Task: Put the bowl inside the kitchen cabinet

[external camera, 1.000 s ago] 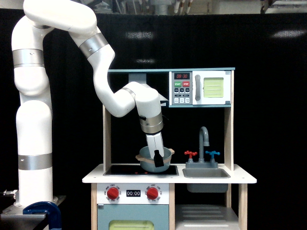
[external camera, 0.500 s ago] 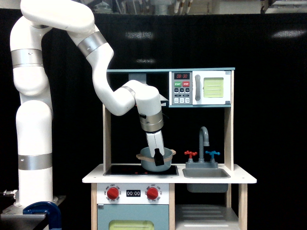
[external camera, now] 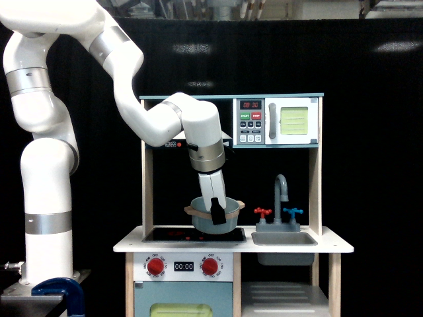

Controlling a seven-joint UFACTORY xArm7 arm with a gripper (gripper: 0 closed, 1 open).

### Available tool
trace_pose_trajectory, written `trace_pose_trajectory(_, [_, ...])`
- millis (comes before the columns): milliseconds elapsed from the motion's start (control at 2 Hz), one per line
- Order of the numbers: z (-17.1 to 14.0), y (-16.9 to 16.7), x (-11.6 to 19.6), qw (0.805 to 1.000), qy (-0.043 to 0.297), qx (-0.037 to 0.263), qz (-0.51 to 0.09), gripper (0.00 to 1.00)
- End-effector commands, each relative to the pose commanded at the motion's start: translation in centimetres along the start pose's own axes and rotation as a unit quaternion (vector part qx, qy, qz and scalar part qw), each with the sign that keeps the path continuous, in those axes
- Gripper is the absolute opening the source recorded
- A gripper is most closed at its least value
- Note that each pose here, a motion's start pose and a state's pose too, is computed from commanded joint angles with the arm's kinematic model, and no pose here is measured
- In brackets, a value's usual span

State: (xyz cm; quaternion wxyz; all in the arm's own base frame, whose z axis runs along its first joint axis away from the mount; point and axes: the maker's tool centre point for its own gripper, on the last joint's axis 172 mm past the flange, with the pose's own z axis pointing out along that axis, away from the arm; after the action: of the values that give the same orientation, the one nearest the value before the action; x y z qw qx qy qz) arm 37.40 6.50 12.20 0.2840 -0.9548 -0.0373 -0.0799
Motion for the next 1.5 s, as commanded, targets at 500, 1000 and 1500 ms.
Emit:
trace_pose_trajectory(500, [-4.2, 13.5, -1.5, 1.0, 0.0, 0.0, 0.0, 0.0])
trace_pose_trajectory(1000, [-2.6, 19.6, 1.2, 1.0, 0.0, 0.0, 0.0, 0.0])
trace_pose_trajectory(1500, [6.9, 19.4, 7.5, 1.0, 0.0, 0.0, 0.0, 0.0])
